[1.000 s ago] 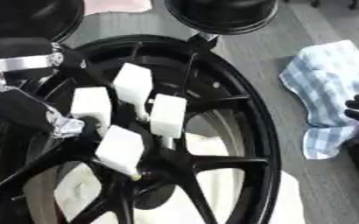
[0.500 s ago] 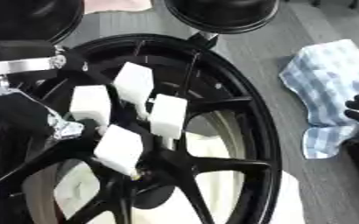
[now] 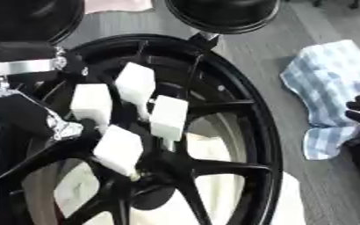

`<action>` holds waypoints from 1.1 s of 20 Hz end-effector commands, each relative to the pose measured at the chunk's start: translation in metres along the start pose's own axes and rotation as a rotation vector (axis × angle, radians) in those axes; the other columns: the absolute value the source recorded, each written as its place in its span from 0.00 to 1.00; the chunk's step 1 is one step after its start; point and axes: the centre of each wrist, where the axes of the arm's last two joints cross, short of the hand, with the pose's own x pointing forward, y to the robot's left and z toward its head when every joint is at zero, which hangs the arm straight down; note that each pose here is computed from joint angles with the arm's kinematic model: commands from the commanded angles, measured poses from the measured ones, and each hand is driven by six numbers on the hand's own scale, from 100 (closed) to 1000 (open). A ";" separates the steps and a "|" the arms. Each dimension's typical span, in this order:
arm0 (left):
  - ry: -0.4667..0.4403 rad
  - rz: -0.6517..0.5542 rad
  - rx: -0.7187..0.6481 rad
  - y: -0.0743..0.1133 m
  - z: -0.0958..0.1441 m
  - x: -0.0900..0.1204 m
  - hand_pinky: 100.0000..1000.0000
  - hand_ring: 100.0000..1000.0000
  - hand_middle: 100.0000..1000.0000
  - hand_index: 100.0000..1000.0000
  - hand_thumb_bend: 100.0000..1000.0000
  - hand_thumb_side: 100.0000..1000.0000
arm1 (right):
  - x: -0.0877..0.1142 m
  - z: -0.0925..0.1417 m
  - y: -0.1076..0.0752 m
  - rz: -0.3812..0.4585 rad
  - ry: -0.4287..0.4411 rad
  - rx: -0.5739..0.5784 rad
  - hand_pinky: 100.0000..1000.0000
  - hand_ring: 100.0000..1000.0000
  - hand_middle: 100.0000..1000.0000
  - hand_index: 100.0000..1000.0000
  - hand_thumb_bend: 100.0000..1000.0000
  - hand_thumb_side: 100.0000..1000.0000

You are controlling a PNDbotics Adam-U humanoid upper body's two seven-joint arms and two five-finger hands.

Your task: Pull the pin out of the wheel hub.

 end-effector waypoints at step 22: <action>-0.085 0.195 0.292 0.030 0.035 0.007 0.76 0.45 0.23 0.38 0.02 0.01 | 0.006 -0.001 -0.003 0.006 -0.013 -0.007 0.76 0.72 0.63 0.55 0.29 0.44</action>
